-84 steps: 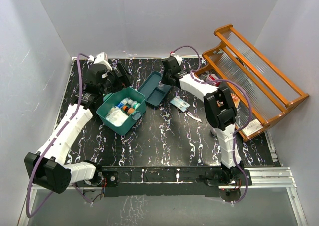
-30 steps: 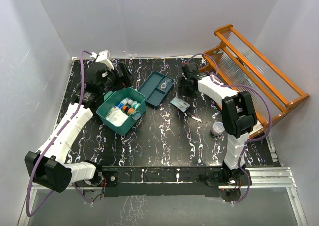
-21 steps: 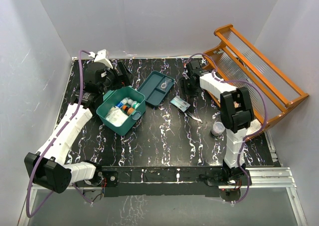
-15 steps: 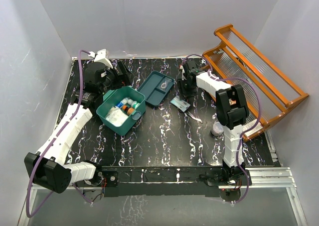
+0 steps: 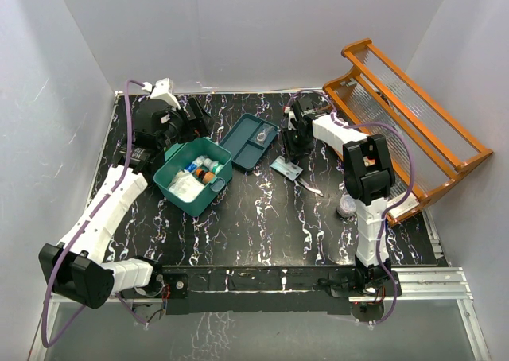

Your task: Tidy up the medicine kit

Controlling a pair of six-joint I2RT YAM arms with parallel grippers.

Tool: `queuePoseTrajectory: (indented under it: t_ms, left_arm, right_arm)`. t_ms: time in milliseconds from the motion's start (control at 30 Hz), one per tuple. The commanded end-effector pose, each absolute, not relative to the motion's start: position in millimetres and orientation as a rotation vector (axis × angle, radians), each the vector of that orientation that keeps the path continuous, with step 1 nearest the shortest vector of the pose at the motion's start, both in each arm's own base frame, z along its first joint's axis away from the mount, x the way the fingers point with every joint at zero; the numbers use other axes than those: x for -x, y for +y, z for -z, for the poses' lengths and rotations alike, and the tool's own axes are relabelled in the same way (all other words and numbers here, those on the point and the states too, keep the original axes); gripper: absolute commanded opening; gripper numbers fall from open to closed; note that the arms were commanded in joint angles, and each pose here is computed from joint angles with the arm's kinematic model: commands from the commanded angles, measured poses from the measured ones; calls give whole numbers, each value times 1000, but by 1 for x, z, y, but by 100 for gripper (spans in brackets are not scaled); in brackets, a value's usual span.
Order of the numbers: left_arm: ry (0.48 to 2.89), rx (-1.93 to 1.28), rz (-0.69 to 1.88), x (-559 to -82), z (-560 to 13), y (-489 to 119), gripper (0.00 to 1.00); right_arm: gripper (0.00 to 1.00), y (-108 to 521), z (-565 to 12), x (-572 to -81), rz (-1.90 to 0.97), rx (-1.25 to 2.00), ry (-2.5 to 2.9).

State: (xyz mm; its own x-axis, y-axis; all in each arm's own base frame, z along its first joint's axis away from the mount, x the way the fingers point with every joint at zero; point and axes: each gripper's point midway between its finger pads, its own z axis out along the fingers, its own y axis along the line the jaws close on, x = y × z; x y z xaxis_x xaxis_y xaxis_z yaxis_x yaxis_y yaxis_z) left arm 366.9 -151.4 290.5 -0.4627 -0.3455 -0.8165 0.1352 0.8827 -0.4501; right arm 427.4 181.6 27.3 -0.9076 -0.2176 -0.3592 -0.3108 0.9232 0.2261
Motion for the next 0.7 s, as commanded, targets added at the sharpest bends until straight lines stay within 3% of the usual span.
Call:
queuePoseTrajectory:
  t_ms: [0, 200, 367, 667]
  left_arm:
    - [1941, 158, 595, -363, -305, -152, 90]
    - [1923, 164, 616, -352, -303, -150, 90]
    - [1875, 150, 638, -346, -302, -150, 90]
    - [1922, 158, 640, -343, -274, -151, 88]
  right_arm:
    - [36, 185, -30, -413, -451, 335, 2801]
    - [41, 200, -36, -391, -568, 145, 2875]
    - [43, 207, -28, -373, -518, 212, 2885]
    - [35, 195, -19, -380, -281, 209, 2803]
